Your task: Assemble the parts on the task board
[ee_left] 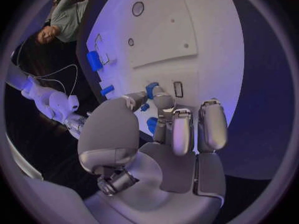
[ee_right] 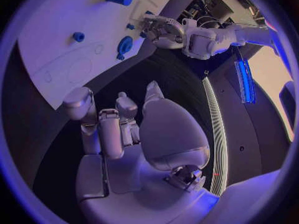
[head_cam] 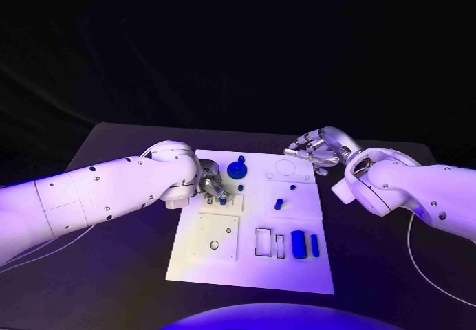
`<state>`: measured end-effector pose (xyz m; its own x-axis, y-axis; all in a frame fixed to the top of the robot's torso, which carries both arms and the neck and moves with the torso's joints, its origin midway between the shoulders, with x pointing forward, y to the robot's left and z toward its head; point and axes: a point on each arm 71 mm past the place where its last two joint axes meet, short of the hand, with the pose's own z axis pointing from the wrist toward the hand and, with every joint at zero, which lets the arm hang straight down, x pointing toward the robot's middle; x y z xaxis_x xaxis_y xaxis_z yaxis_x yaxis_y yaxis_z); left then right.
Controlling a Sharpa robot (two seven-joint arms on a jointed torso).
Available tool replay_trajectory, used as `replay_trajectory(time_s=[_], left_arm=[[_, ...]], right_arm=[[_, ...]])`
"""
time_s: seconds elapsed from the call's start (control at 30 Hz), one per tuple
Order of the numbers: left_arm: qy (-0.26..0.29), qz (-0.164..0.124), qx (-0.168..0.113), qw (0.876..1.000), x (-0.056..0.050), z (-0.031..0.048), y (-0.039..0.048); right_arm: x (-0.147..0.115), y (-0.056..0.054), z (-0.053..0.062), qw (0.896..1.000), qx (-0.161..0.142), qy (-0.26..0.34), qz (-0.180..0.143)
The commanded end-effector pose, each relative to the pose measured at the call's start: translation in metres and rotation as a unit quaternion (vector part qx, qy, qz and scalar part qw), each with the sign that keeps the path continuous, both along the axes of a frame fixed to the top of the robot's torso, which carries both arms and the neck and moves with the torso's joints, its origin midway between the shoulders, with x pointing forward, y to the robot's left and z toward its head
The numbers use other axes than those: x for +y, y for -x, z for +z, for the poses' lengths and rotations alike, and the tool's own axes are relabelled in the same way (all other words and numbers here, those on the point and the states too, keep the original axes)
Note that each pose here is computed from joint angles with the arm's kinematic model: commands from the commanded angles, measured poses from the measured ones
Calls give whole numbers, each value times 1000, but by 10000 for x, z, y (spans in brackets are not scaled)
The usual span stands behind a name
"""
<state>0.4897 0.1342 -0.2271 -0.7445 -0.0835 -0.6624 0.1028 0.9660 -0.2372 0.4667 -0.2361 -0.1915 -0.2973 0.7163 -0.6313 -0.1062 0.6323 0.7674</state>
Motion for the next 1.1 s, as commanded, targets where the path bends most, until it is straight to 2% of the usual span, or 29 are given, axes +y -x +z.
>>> replay_trajectory(time_s=[0.03, 0.27, 0.47, 0.63, 0.83, 1.1], left_arm=[[11, 5, 0, 1000, -5, 5, 15], [30, 31, 5, 999, 99, 86, 31], [43, 45, -6, 998, 176, 245, -8], [46, 60, -21, 997, 295, 426, -97], [52, 79, -36, 995, 453, 587, -238], [59, 97, -55, 992, 573, 659, -392]], right_arm=[[2, 2, -1, 1000, -3, 1, 3], [-7, -2, -10, 1000, -1, -2, 3], [-22, -12, -17, 1000, 0, -3, 0], [-36, -18, -24, 1000, 2, -2, -2], [-47, -21, -29, 1000, 3, -2, -3], [-51, -26, -36, 1000, 4, -1, -3]])
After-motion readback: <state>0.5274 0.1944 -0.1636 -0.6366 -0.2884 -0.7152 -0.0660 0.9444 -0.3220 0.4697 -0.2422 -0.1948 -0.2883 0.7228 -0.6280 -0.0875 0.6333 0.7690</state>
